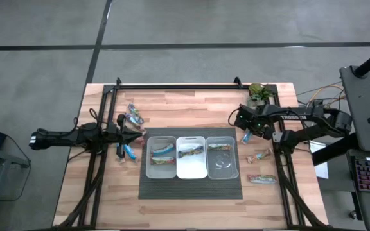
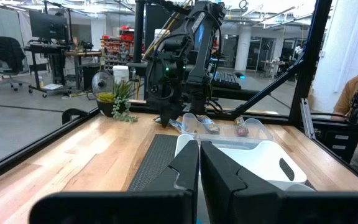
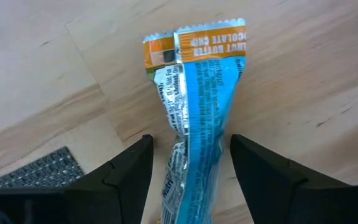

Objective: Pick and place Granola Bars by type
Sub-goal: Put the yellow granola bar into the transparent bin

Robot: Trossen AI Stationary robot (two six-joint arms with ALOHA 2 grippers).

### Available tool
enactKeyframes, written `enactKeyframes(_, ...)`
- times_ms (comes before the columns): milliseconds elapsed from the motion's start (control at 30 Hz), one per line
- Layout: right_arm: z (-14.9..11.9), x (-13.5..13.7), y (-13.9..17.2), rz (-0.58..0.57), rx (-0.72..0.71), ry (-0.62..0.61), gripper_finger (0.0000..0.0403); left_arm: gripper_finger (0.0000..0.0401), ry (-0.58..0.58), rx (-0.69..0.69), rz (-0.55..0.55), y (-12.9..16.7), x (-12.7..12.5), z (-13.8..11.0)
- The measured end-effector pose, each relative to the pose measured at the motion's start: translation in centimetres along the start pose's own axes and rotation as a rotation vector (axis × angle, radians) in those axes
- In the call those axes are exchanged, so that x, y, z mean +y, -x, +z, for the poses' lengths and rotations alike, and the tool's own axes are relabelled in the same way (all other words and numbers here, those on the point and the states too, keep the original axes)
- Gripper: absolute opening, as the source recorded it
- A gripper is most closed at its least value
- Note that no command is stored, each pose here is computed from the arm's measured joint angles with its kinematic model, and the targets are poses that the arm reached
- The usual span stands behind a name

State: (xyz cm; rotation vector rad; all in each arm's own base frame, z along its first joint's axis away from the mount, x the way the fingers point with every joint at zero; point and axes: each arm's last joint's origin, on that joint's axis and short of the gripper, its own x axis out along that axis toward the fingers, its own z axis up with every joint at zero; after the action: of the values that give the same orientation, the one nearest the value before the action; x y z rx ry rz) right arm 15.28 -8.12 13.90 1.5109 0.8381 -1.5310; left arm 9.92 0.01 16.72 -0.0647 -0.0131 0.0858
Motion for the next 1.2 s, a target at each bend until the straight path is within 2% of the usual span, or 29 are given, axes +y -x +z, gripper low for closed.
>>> enactKeyframes(267,-0.01,-0.16,-0.15,-0.002,-0.001,0.000,0.0195,0.0000,0.000,0.000,0.000,0.00,0.00,0.00)
enactKeyframes(767,-0.01,-0.18,-0.21,-0.002,-0.001,-0.002,0.0127,0.0000,0.000,0.000,0.000,0.00,0.00,-0.01)
enactKeyframes(1200,-0.01,-0.02,-0.21,0.016,-0.001,0.001,0.0092,0.0000,0.000,0.000,0.000,0.00,0.00,0.00)
